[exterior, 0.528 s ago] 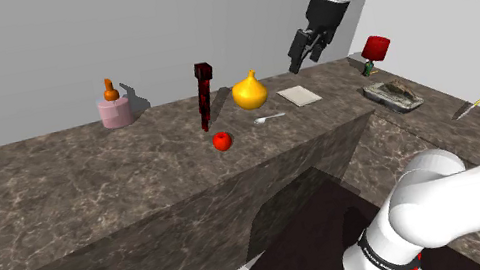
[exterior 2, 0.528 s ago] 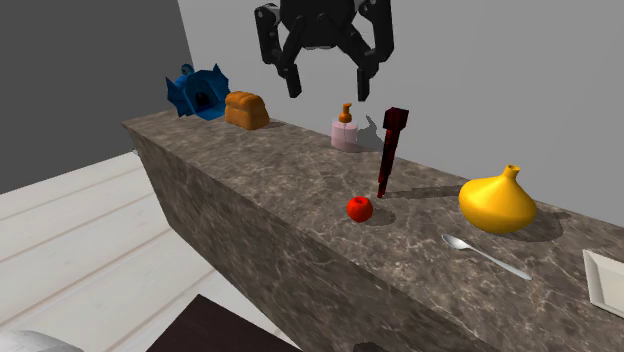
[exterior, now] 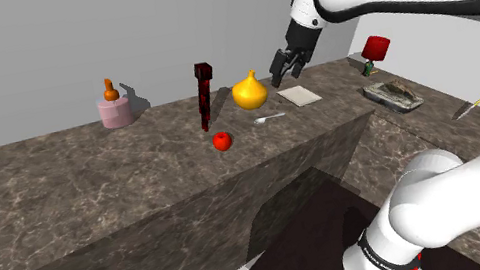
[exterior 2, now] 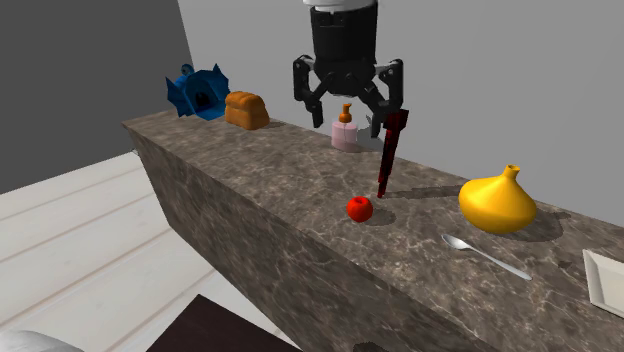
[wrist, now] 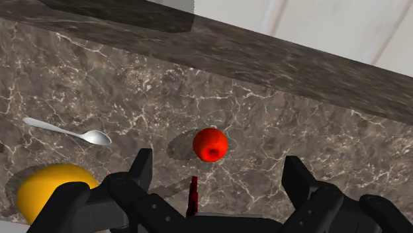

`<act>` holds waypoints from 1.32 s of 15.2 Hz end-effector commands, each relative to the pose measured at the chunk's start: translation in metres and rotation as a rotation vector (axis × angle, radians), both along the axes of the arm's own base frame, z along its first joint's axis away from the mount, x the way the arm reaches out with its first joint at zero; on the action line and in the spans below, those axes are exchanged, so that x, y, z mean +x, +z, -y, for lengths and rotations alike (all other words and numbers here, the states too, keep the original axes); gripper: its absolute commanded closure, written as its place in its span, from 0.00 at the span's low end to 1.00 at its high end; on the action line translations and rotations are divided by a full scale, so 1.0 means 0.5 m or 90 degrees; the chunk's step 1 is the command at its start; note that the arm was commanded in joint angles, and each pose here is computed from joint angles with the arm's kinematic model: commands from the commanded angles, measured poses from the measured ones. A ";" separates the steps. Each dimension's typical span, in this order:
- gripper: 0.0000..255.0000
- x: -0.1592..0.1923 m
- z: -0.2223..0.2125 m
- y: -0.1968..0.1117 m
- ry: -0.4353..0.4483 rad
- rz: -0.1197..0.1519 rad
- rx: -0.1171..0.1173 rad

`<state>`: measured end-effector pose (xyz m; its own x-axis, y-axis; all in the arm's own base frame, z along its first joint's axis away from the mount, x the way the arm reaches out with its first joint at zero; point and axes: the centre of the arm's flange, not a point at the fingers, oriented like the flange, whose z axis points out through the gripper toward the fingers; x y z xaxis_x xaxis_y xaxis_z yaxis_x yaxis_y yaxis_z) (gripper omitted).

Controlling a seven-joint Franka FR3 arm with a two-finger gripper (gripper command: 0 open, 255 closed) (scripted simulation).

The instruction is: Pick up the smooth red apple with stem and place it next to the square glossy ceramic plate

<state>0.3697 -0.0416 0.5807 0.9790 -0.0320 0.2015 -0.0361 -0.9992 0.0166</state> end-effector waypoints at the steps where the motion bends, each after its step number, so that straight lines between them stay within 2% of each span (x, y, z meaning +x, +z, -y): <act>1: 0.00 0.030 0.012 -0.037 -0.003 0.001 0.014; 20: 0.00 0.343 0.092 -0.434 -0.030 0.000 0.143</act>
